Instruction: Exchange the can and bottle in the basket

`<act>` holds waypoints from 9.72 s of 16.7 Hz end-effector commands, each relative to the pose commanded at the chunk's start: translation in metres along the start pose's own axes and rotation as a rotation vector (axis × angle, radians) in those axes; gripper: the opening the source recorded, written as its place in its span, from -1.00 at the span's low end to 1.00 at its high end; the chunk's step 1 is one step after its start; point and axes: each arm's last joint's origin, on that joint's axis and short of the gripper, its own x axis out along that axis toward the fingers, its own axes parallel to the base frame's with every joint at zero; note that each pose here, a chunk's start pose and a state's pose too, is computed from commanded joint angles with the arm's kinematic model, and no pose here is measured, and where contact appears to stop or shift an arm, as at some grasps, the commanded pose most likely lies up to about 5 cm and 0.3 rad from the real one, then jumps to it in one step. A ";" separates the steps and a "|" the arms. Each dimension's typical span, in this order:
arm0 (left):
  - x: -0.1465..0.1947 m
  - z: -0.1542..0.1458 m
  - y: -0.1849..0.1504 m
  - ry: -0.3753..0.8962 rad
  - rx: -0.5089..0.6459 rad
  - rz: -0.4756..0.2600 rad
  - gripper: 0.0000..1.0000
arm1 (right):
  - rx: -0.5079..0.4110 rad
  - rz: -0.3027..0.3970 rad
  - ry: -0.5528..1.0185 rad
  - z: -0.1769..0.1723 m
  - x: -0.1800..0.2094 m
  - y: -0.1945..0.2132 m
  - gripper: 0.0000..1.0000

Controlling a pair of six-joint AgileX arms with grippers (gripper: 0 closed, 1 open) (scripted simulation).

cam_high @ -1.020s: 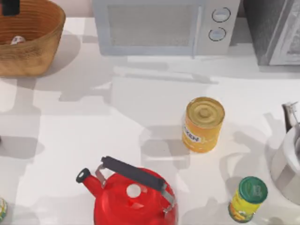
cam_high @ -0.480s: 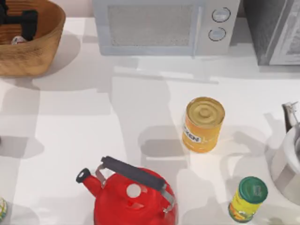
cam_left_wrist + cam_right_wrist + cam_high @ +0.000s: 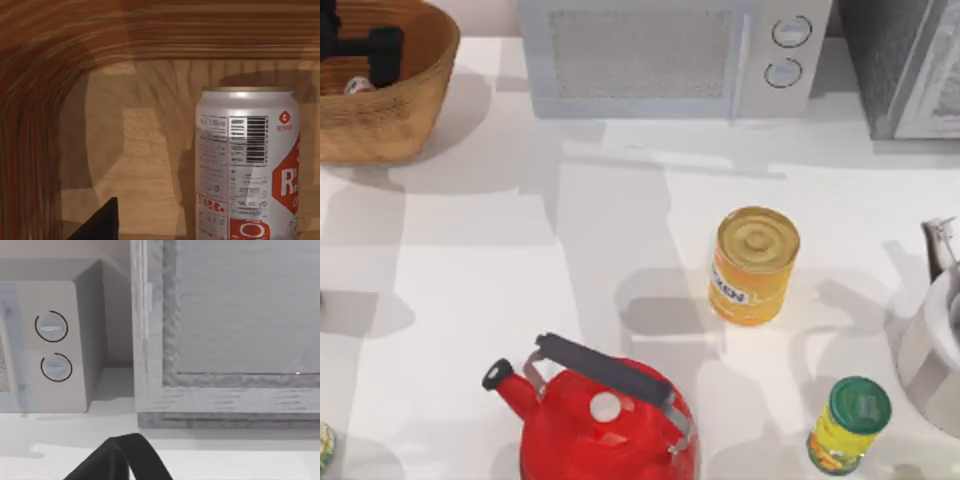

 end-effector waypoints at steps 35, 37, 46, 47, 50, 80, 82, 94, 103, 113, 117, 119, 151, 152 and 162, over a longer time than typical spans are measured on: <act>0.019 0.003 0.004 -0.064 -0.009 0.016 -1.00 | 0.000 0.000 0.000 0.000 0.000 0.000 1.00; -0.005 0.000 0.003 -0.103 -0.018 0.024 -1.00 | 0.000 0.000 0.000 0.000 0.000 0.000 1.00; -0.189 -0.115 -0.036 -0.503 0.006 0.053 -1.00 | 0.000 0.000 0.000 0.000 0.000 0.000 1.00; -0.204 -0.141 -0.041 -0.562 0.012 0.055 -1.00 | 0.000 0.000 0.000 0.000 0.000 0.000 1.00; -0.226 -0.224 -0.053 -0.743 0.029 0.059 -1.00 | 0.000 0.000 0.000 0.000 0.000 0.000 1.00; -0.153 -0.360 -0.072 -1.268 0.240 -0.120 -1.00 | 0.000 0.000 0.000 0.000 0.000 0.000 1.00; -0.161 -0.345 -0.076 -1.267 0.294 -0.169 -1.00 | 0.000 0.000 0.000 0.000 0.000 0.000 1.00; -0.149 -0.244 -0.109 -1.201 0.580 -0.489 -1.00 | 0.000 0.000 0.000 0.000 0.000 0.000 1.00; -0.086 -0.185 -0.132 -1.163 0.718 -0.691 -1.00 | 0.000 0.000 0.000 0.000 0.000 0.000 1.00; 0.014 -0.164 -0.163 -1.081 0.857 -0.969 -1.00 | 0.000 0.000 0.000 0.000 0.000 0.000 1.00; 0.059 -0.169 -0.177 -1.027 0.909 -1.093 -1.00 | 0.000 0.000 0.000 0.000 0.000 0.000 1.00; 0.081 -0.174 -0.184 -1.003 0.940 -1.157 -1.00 | 0.000 0.000 0.000 0.000 0.000 0.000 1.00; 0.121 -0.190 -0.203 -0.943 1.011 -1.304 1.00 | 0.000 0.000 0.000 0.000 0.000 0.000 1.00; 0.121 -0.190 -0.203 -0.943 1.011 -1.304 1.00 | 0.000 0.000 0.000 0.000 0.000 0.000 1.00; 0.032 -0.172 -0.175 -1.015 0.833 -1.081 1.00 | 0.000 0.000 0.000 0.000 0.000 0.000 1.00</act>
